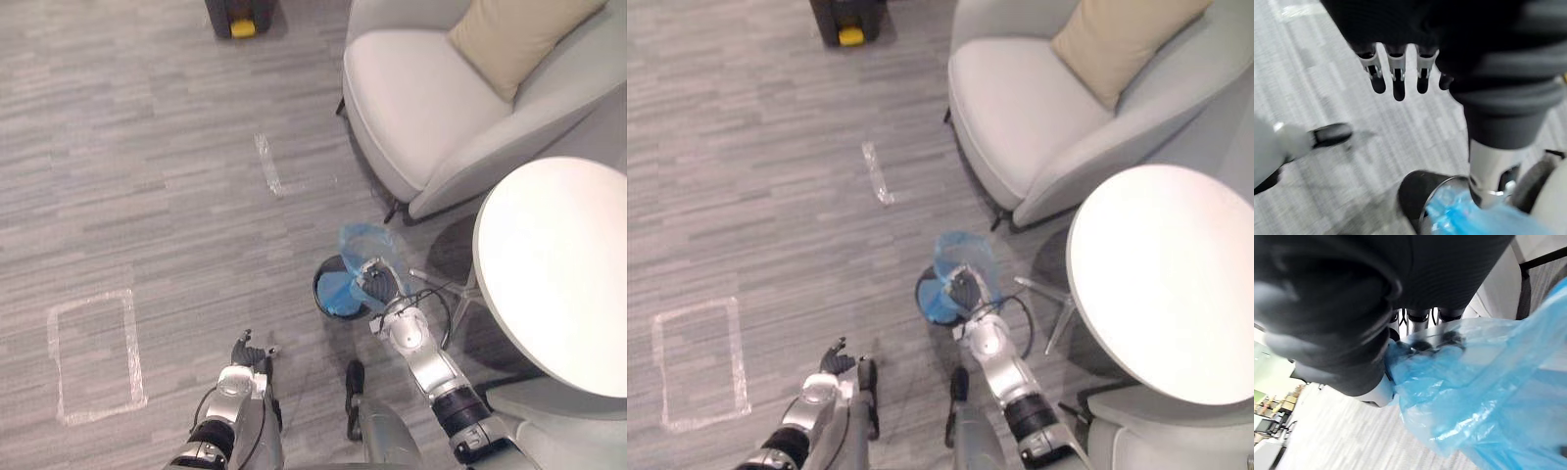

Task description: Gather rubbish on tea table into small bin, then transfer packed bag to large trash can.

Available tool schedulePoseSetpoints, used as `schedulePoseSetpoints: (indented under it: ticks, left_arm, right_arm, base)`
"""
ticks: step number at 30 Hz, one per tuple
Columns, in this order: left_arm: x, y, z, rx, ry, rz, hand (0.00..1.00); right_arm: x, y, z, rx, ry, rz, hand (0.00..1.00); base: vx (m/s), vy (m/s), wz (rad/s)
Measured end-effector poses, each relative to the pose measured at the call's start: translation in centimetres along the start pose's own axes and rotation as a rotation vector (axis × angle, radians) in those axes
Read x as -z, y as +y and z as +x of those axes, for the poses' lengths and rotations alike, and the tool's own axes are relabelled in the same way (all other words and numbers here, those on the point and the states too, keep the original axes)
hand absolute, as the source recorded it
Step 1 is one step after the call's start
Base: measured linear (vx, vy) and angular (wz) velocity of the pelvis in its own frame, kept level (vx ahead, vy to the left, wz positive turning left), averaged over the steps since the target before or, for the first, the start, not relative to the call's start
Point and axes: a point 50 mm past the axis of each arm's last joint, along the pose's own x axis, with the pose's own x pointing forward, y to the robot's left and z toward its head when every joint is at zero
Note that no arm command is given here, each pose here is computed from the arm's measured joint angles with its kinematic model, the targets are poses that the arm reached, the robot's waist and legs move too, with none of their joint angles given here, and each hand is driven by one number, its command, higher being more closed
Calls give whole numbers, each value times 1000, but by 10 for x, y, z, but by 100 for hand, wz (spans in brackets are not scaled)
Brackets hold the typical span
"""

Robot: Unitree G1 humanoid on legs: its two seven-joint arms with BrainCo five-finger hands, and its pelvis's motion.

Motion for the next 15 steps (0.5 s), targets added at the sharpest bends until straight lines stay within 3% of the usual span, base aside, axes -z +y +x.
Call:
schedulePoseSetpoints:
  ticks: [8,15]
  left_arm:
    - [-74,-1,-29,127,-454,74,0]
    - [-100,-10,-46,268,-633,168,0]
  right_arm:
    - [-17,-20,-19,-96,-167,15,100]
    - [-36,-21,-28,-231,-283,83,100]
  base:
    - [-9,30,-10]
    - [53,5,-11]
